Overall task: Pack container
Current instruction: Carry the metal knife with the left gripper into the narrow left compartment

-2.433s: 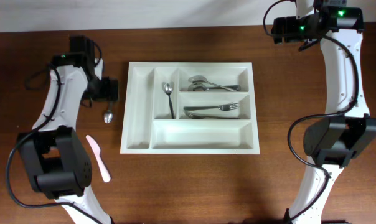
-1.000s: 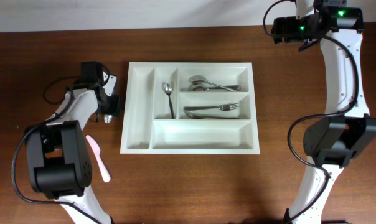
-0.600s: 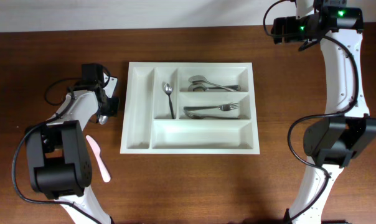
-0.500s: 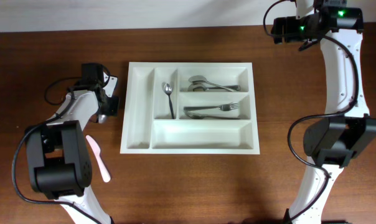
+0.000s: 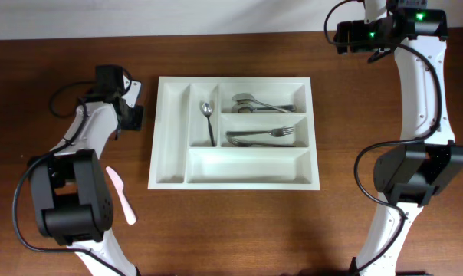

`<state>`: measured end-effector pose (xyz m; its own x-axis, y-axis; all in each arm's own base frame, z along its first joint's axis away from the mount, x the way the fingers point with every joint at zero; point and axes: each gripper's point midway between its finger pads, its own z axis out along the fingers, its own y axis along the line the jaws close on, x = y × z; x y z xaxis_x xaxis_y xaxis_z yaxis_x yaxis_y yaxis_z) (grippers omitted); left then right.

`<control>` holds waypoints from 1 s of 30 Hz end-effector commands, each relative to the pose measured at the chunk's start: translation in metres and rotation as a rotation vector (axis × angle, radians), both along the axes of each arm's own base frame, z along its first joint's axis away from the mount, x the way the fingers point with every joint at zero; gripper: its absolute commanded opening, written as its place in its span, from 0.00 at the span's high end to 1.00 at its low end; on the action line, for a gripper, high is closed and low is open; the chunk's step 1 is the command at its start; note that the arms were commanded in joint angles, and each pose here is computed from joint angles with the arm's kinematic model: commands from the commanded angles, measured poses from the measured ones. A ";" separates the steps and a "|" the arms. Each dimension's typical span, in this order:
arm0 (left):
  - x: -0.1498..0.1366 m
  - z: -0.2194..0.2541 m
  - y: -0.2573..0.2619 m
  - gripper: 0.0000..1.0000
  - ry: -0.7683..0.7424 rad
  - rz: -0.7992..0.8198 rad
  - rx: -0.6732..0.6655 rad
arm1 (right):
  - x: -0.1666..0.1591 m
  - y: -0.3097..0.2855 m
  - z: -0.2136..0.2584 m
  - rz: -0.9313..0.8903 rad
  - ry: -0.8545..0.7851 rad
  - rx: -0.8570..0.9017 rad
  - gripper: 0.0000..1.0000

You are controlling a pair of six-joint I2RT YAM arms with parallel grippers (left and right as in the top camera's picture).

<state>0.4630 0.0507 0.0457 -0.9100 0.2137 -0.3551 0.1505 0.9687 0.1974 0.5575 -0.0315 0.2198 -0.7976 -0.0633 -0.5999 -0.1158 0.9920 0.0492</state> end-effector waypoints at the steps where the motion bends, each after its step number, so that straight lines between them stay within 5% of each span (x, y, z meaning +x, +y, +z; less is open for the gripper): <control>1: 0.018 0.047 -0.005 0.98 -0.092 0.012 -0.003 | 0.000 0.002 0.005 -0.007 -0.010 0.005 0.01; 12: 0.011 0.073 -0.117 0.98 -0.063 -0.019 -0.273 | 0.000 0.002 0.005 -0.008 -0.010 0.004 0.01; 30: -0.025 0.036 -0.203 0.98 0.095 -0.025 -0.325 | 0.000 0.002 0.005 -0.007 -0.010 0.005 0.01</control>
